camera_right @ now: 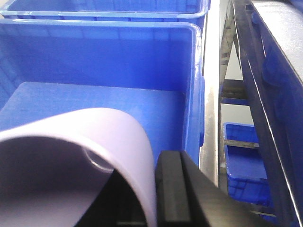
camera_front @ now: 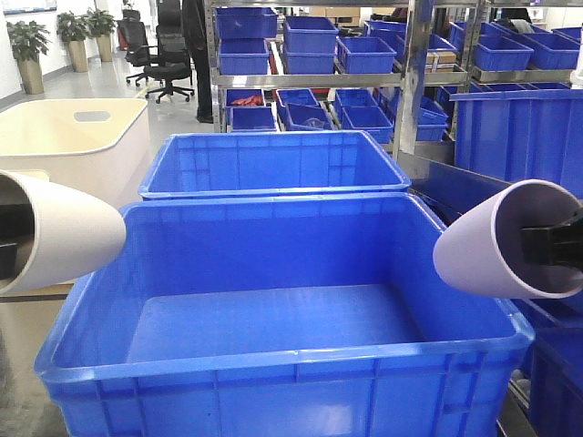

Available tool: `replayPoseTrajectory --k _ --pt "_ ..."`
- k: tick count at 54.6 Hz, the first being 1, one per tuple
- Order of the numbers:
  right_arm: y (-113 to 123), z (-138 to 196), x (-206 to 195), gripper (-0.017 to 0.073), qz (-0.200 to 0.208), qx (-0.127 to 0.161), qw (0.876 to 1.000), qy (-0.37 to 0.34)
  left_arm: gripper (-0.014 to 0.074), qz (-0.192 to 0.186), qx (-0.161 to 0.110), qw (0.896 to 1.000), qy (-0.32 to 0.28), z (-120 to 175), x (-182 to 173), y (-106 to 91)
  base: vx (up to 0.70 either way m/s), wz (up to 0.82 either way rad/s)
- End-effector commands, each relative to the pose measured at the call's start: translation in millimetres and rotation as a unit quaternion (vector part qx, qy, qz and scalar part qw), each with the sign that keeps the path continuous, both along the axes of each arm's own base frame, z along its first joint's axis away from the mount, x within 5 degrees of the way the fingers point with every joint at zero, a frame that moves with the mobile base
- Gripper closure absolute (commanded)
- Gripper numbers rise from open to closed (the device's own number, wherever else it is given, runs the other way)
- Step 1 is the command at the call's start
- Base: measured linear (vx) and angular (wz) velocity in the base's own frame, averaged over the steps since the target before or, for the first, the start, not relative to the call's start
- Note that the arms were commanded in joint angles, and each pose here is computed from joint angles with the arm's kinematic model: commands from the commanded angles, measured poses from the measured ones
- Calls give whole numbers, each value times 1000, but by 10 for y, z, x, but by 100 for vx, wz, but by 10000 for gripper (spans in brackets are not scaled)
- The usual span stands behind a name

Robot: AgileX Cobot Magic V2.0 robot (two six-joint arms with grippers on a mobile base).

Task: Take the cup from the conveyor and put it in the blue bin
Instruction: 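Move both held cups over the nearer large blue bin, then lower both cups into the blue bin and open both grippers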

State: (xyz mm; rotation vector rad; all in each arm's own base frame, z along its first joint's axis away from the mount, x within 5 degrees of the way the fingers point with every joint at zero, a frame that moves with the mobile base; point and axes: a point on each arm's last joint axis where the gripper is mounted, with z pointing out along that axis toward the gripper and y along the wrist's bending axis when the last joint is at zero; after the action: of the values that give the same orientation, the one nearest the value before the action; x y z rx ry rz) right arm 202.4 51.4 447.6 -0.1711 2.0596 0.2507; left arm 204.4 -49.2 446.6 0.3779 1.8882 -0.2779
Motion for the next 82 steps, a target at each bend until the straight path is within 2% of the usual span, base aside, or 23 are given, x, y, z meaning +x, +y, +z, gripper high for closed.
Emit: replayPoseTrajectory --k 1,6,14,19,23,27,33,41,47,52,56,61,66,72,77,82 --pt "-54 195 -23 568 -12 -1 998 -68 601 9 -27 998 -55 200 -39 1 0 0" --pt "-33 189 9 568 -7 6 998 -69 601 8 -27 998 -55 199 -39 0 0 0" --pt "1 135 91 568 10 -14 998 -62 601 4 -39 998 -48 196 -46 -14 0 0" --pt "83 102 141 568 54 -51 995 -71 601 -9 -59 998 -32 175 -31 -49 0 0" --pt "227 78 182 568 103 -81 987 -88 601 -30 -67 997 -15 128 25 -98 0 0" --pt "407 54 231 568 140 -92 980 -108 599 -63 -80 995 -5 75 125 -183 0 0" --pt "609 -11 381 568 158 -87 976 -122 597 -75 -106 992 -5 -3 335 -278 0 0" --pt "773 -72 647 568 156 -66 977 -127 596 -54 -144 988 18 -222 708 -411 0 0" --pt "863 -170 847 564 148 -43 979 -130 583 -44 -140 988 50 -481 972 -508 0 0" --pt "916 -278 945 540 149 -34 982 -113 536 -50 -142 985 83 -638 1076 -554 0 0" --pt "939 -323 980 497 150 -30 983 -105 461 -59 -139 984 98 -682 1082 -574 0 0" --pt "949 -343 994 398 151 -26 983 -101 331 -65 -131 984 97 -688 1080 -578 0 0" --pt "949 -343 994 259 151 -26 983 -101 210 -66 -130 985 96 -688 1080 -578 0 0" --pt "949 -343 994 109 151 -26 983 -101 104 -65 -130 985 95 -687 1081 -577 0 0" --pt "944 -335 979 17 152 -27 983 -99 109 -68 -130 985 92 -655 1050 -572 0 0" --pt "910 -269 905 7 155 -33 982 -104 150 -73 -126 987 73 -533 945 -547 0 0"
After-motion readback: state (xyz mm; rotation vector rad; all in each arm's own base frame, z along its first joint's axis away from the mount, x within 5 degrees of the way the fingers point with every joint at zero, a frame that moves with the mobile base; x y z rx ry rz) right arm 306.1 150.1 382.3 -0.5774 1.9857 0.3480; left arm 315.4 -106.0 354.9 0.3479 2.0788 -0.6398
